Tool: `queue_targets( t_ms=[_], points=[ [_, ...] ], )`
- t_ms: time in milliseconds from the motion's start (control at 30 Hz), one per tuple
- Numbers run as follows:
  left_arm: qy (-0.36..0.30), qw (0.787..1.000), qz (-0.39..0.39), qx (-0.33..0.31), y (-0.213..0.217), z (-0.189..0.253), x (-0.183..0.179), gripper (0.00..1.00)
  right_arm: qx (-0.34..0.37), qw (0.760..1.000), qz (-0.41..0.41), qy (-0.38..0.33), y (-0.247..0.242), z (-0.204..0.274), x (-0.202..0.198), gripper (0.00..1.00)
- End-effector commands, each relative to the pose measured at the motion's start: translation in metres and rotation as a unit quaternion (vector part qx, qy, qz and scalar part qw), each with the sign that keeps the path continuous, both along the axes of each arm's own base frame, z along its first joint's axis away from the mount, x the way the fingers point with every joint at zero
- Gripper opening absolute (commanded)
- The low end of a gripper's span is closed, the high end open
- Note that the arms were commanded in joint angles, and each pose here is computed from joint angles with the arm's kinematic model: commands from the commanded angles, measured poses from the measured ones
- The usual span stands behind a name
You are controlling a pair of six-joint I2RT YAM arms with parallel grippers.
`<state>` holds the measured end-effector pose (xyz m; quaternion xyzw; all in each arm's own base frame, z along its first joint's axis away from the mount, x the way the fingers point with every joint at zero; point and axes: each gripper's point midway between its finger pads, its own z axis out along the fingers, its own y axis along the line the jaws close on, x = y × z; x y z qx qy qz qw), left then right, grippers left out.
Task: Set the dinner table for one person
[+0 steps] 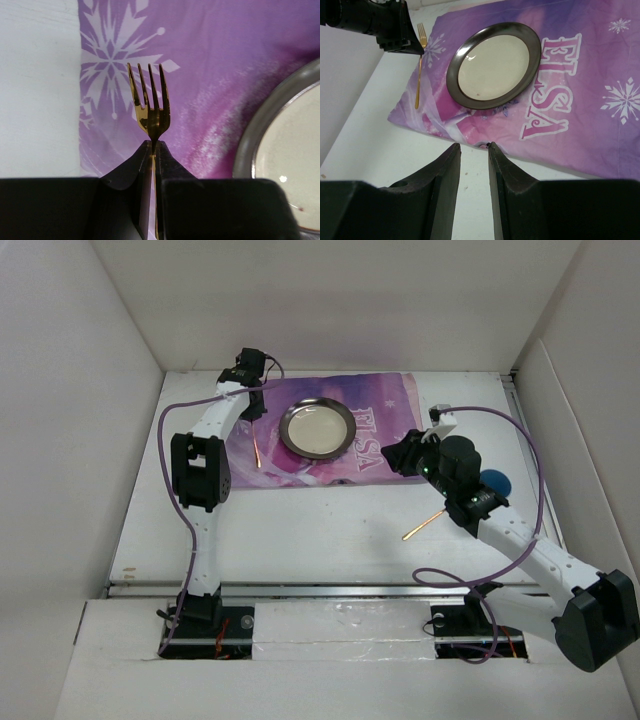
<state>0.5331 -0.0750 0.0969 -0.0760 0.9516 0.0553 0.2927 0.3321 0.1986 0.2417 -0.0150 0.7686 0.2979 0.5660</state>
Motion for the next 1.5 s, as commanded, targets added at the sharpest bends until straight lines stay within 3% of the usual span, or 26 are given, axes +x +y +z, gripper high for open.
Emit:
queue_targets(
  t_ms=[0, 600, 767, 933, 1033, 1067, 1100, 1133, 1167, 1200, 1267, 1300, 1367, 1400, 1467],
  points=[
    [-0.005, 1.0, 0.003, 0.017, 0.013, 0.009, 0.007, 0.0, 0.009, 0.999, 0.001, -0.041, 0.006, 0.022, 0.006, 0.34],
    [-0.022, 0.999, 0.002, 0.038, 0.007, -0.005, 0.032, 0.0, -0.013, 1.0, -0.001, -0.023, 0.019, 0.004, 0.015, 0.35],
    [-0.024, 0.999, -0.003, 0.023, 0.002, -0.005, 0.032, 0.12, -0.017, 1.0, -0.013, -0.021, 0.015, 0.002, 0.016, 0.35],
    [-0.046, 0.999, -0.005, 0.003, -0.003, 0.01, 0.028, 0.3, -0.016, 0.999, -0.019, -0.023, 0.013, 0.005, 0.012, 0.34],
    [-0.078, 0.997, 0.006, -0.024, -0.009, 0.041, 0.029, 0.31, -0.018, 0.999, -0.024, -0.013, 0.01, 0.003, 0.011, 0.29],
    [-0.088, 0.995, -0.001, -0.048, -0.017, 0.053, 0.029, 0.31, -0.02, 0.999, -0.025, -0.005, 0.009, -0.001, 0.008, 0.1],
    [-0.112, 0.992, -0.005, -0.065, -0.025, 0.081, 0.025, 0.31, -0.021, 0.999, -0.031, 0.004, 0.006, -0.005, 0.006, 0.02],
    [-0.128, 0.988, -0.006, -0.089, -0.031, 0.098, 0.022, 0.31, -0.018, 0.999, -0.042, 0.01, 0.001, -0.009, 0.004, 0.0],
    [-0.14, 0.985, -0.02, -0.101, -0.048, 0.114, 0.014, 0.31, -0.015, 0.999, -0.045, 0.008, -0.002, -0.008, -0.004, 0.0],
    [-0.184, 0.975, -0.029, -0.12, -0.054, 0.164, -0.001, 0.28, -0.026, 0.998, -0.052, 0.026, -0.009, -0.029, -0.011, 0.0],
    [-0.207, 0.966, -0.061, -0.145, -0.08, 0.186, -0.03, 0.24, -0.033, 0.995, -0.085, 0.051, -0.026, -0.051, -0.021, 0.0],
    [-0.263, 0.947, -0.077, -0.165, -0.082, 0.242, -0.06, 0.22, -0.039, 0.993, -0.095, 0.065, -0.036, -0.068, -0.031, 0.0],
    [-0.274, 0.934, -0.108, -0.204, -0.099, 0.243, -0.097, 0.14, -0.035, 0.988, -0.125, 0.081, -0.05, -0.084, -0.04, 0.0],
    [-0.316, 0.907, -0.129, -0.246, -0.098, 0.285, -0.135, 0.09, -0.024, 0.986, -0.135, 0.094, -0.056, -0.095, -0.048, 0.04],
    [-0.312, 0.884, -0.172, -0.302, -0.111, 0.267, -0.172, 0.03, -0.025, 0.981, -0.147, 0.122, -0.066, -0.111, -0.056, 0.18]
  ],
)
